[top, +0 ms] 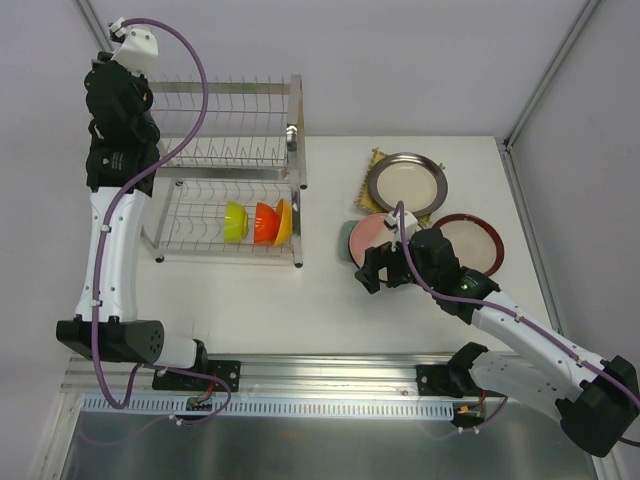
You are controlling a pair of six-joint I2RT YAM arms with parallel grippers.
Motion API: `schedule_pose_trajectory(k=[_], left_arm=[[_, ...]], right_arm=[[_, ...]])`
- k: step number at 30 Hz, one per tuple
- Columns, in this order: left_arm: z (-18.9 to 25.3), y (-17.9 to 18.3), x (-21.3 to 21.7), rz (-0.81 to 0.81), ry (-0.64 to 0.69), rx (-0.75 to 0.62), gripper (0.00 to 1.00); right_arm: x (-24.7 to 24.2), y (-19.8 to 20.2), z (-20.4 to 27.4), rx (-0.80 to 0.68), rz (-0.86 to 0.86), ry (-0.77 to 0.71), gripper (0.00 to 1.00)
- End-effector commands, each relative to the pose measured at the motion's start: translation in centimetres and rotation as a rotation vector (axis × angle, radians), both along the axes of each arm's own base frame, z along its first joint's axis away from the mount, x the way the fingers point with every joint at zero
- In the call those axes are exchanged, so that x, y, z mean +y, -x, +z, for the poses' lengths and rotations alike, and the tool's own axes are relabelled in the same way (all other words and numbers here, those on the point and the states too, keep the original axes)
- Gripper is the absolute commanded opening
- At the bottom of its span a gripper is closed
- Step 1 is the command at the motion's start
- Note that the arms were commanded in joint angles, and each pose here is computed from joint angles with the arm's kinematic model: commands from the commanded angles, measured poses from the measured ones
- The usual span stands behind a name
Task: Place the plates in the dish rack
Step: Insert the plate into the dish rack
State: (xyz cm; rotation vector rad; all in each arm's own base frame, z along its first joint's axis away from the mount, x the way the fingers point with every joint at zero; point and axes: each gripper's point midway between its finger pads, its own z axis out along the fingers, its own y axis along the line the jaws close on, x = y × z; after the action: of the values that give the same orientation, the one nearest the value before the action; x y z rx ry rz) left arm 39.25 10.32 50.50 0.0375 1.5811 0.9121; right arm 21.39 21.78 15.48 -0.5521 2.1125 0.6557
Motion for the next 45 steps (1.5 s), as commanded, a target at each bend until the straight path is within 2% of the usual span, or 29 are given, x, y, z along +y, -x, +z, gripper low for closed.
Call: schedule_pose_trajectory(k=[1, 9, 26, 33, 35, 44, 45], left_arm=[[2.8, 2.5, 0.7, 0.048, 0.037, -0.14, 0.06], [2.3, 2.8, 1.5, 0.113, 0.045, -0.144, 0.04], [0.8, -0.3, 0.4, 0.066, 0.013, -0.077, 0.11], [0.5, -1.0, 0.3, 0.069, 0.008, -0.063, 0.17], [0.6, -0.9, 0.3, 0.069, 0.008, -0.068, 0.22], [1.9, 0.4, 0.0, 0.052, 0.018, -0.106, 0.55], [2.0, 0.5, 0.0, 0.05, 0.02, -0.11, 0.57]], right_arm=[[0.6, -0.4, 1.2, -0.049, 0.017, -0.026, 0.99], [0.6, -0.4, 1.1, -0.046, 0.017, -0.023, 1.0], [0.5, -0.5, 0.8, -0.04, 0.016, -0.009, 1.0], [0.5, -0.5, 0.9, -0.041, 0.014, -0.008, 1.0], [0.4, -0.5, 0.8, -0.04, 0.013, -0.007, 0.99], [0.6, -0.5, 1.0, -0.042, 0.018, -0.013, 1.0], [0.6, -0.5, 1.0, -0.042, 0.019, -0.014, 1.0]])
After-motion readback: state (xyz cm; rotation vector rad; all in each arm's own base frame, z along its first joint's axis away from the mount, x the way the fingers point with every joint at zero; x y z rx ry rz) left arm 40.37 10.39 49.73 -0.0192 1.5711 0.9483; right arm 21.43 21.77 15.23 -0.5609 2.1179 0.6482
